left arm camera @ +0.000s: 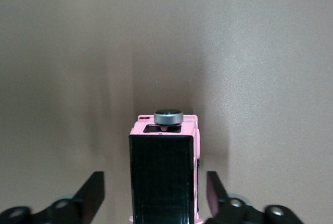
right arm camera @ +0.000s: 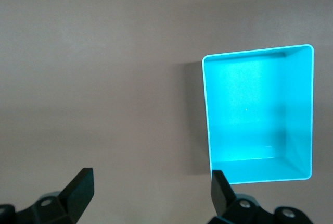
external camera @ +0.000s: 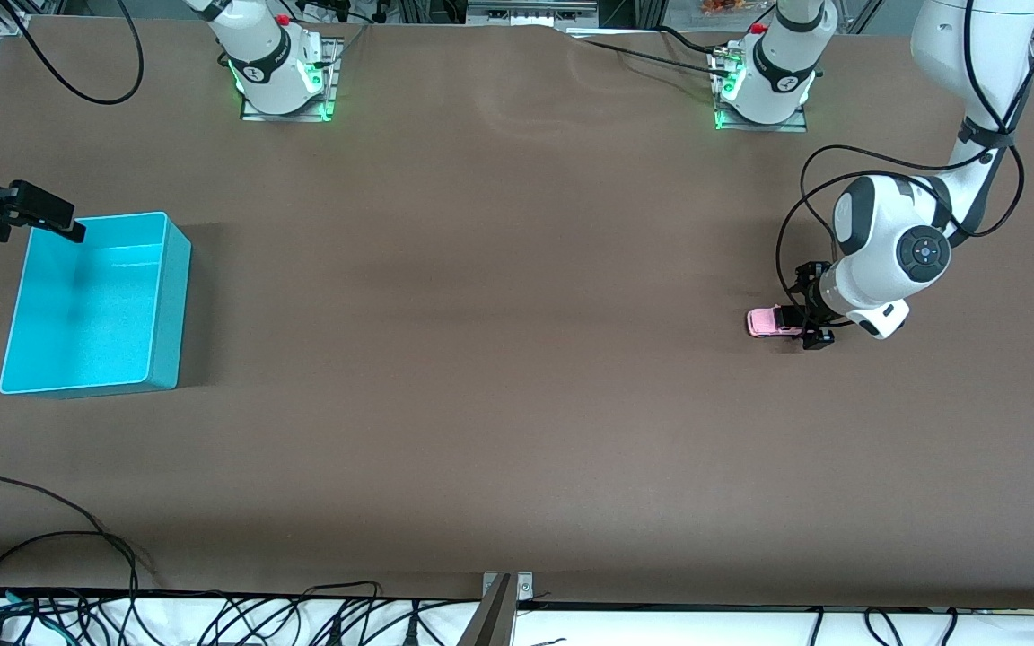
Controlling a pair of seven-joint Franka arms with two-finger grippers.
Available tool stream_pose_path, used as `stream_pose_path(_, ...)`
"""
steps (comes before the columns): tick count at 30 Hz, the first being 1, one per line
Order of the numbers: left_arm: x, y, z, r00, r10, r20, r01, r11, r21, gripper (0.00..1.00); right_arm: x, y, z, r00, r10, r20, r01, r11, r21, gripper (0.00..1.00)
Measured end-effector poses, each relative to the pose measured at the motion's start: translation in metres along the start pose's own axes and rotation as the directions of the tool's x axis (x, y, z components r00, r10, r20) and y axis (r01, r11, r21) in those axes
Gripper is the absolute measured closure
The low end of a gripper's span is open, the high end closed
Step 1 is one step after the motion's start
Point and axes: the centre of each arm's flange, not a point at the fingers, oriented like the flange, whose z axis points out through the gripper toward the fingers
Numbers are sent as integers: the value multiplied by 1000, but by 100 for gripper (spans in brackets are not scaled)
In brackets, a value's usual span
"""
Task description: Wind and store pink jeep toy
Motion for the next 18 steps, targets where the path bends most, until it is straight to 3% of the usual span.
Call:
stream_pose_path(8,0,1,-2,1000,-6,0,6,1000,-10,50,0,0,0,1000,0,0,0,1000,0,0)
stream_pose_path(18,0,6,-9,1000,-24,2,24,999,-28,50,0,0,0,1000,-1,0,1,1000,0,0)
